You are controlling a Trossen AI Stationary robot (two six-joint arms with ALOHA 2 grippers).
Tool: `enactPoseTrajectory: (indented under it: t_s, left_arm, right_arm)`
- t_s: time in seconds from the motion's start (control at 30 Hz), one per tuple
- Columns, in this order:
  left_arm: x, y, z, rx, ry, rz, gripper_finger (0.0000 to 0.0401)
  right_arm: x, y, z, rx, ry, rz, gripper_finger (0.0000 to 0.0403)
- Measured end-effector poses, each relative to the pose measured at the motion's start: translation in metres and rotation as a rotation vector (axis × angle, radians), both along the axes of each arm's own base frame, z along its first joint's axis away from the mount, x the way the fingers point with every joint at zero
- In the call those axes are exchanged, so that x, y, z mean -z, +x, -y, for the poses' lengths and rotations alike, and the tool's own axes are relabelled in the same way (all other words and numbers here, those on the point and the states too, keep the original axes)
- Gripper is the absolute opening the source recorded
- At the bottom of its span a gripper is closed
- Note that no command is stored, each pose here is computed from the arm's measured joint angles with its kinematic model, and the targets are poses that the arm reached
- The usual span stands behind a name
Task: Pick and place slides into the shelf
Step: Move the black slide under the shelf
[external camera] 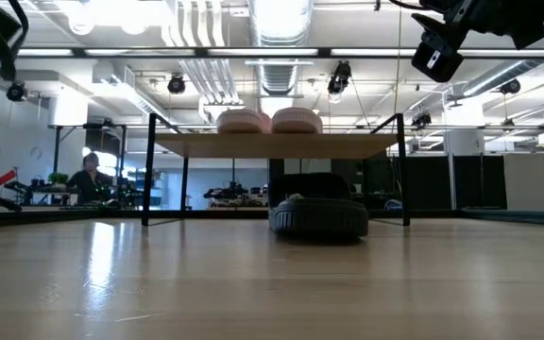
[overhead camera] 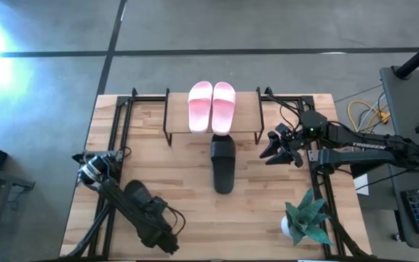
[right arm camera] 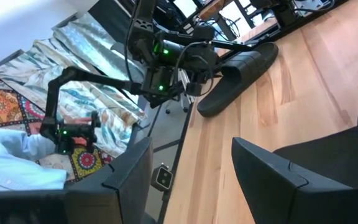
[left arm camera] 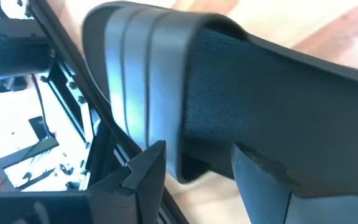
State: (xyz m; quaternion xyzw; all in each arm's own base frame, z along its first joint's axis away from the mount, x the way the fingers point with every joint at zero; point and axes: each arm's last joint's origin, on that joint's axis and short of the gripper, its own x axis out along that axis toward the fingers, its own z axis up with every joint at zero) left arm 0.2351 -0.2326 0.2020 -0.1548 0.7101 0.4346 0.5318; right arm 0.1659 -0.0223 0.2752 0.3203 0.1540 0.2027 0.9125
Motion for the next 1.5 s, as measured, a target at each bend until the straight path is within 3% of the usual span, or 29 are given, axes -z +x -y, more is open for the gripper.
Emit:
enactPoseTrajectory:
  t_s: [0.37,0.53,0.67,0.83,1.0,1.13,1.23,1.37,1.5]
  left_arm:
    - [0.017,-0.021,-0.022,0.012,0.094,-0.064,0.0166]
    - [0.026,-0.023,-0.026,0.049,0.079,-0.084,0.0156]
    - [0.027,-0.023,-0.027,0.055,0.084,-0.085,0.0109]
    - [0.023,-0.019,-0.027,0.098,0.080,-0.070,0.0018]
    - [0.003,0.007,-0.032,0.294,0.131,0.082,0.0007]
    - [-0.023,0.040,-0.045,0.558,0.247,0.212,0.0003]
    - [-0.034,0.063,-0.067,0.700,0.341,0.214,0.0003]
    - [-0.036,0.089,-0.102,0.790,0.402,0.174,0.0003]
    - [-0.035,0.107,-0.135,0.801,0.457,0.149,0.0002]
  right_arm:
    - [0.000,0.000,0.000,0.000,-0.006,0.004,0.0210]
    - [0.000,0.000,0.000,-0.001,-0.006,0.003,0.0210]
    - [0.000,0.000,0.000,0.000,-0.006,0.003,0.0210]
    - [0.000,0.000,0.000,-0.001,-0.010,0.005,0.0210]
    - [0.000,0.000,0.000,-0.001,-0.016,0.007,0.0210]
    - [0.001,0.000,0.000,0.000,-0.013,-0.003,0.0210]
    - [0.002,0.000,0.000,0.000,-0.008,-0.017,0.0210]
    - [0.004,-0.001,0.000,0.000,-0.003,-0.041,0.0210]
    - [0.006,-0.002,0.000,0.001,0.010,-0.066,0.0210]
